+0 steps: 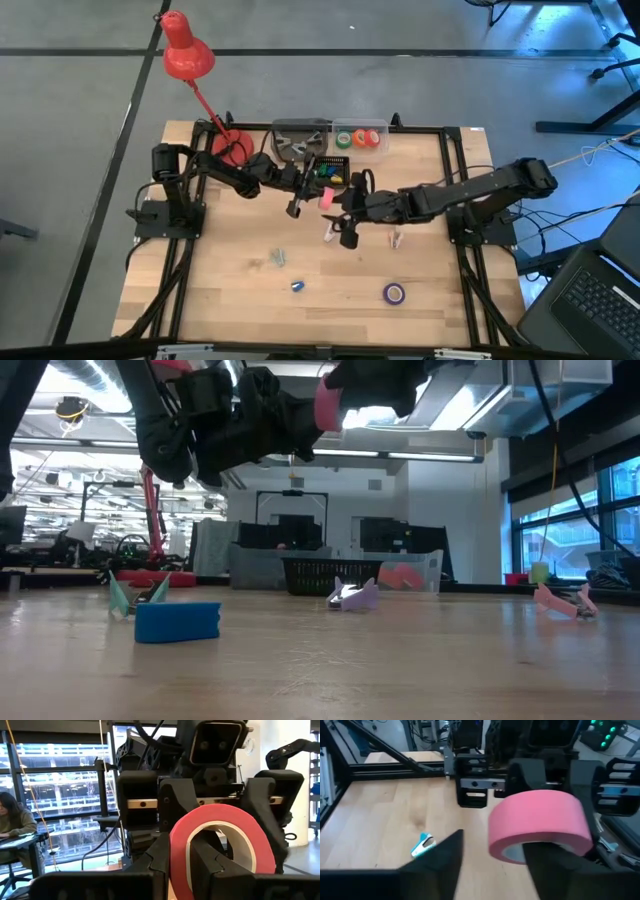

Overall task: Pick and place Stapler, Stapler remover, tape
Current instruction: Put the pink tape into the transparent bin

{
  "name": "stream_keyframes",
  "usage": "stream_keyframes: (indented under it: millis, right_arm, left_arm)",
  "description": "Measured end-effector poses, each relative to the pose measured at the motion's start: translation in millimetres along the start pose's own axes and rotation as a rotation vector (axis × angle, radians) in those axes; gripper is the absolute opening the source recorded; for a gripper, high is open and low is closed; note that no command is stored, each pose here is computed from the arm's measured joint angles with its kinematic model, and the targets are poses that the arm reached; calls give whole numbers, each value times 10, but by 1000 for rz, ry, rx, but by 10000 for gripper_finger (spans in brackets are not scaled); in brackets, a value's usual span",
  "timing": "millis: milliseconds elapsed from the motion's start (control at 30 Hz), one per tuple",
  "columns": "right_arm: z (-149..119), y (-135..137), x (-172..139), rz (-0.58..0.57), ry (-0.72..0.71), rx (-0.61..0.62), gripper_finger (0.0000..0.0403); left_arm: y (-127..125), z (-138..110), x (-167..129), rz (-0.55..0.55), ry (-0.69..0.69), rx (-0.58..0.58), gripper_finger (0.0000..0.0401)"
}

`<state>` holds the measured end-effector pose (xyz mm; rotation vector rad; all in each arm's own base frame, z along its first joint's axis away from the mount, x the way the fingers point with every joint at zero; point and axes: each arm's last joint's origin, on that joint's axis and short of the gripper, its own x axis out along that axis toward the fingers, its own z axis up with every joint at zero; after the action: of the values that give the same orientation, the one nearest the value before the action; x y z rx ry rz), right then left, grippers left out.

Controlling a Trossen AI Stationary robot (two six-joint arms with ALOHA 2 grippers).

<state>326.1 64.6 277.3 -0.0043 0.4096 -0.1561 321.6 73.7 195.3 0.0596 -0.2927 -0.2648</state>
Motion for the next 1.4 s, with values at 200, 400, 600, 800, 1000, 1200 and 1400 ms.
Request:
stream_keyframes:
  millis: [200, 400, 600, 800, 1000, 1200, 1400]
  right_arm:
    - [6, -44, 16, -11, -1, 20, 33]
    - [-6, -61, 17, -72, 5, 26, 33]
    - [8, -134, -85, -253, 164, -38, 33]
    - [71, -364, -367, -638, 339, -79, 32]
    - [68, -931, -328, -639, 532, 46, 32]
    - [36, -1688, -154, -433, 589, 181, 32]
    - [-117, -2239, 5, -341, 578, 292, 32]
  left_arm:
    - [1, 6, 1, -2, -2, 12, 33]
    - [5, 1, 5, -6, 4, 1, 33]
    - [16, -59, -1, 93, 43, -113, 107]
    - [38, -126, -6, 166, 100, -132, 221]
    - [37, -61, 74, 149, 64, -113, 268]
    - [-22, -3, 179, 103, 36, -110, 269]
    - [-52, 42, 251, 85, 15, -107, 271]
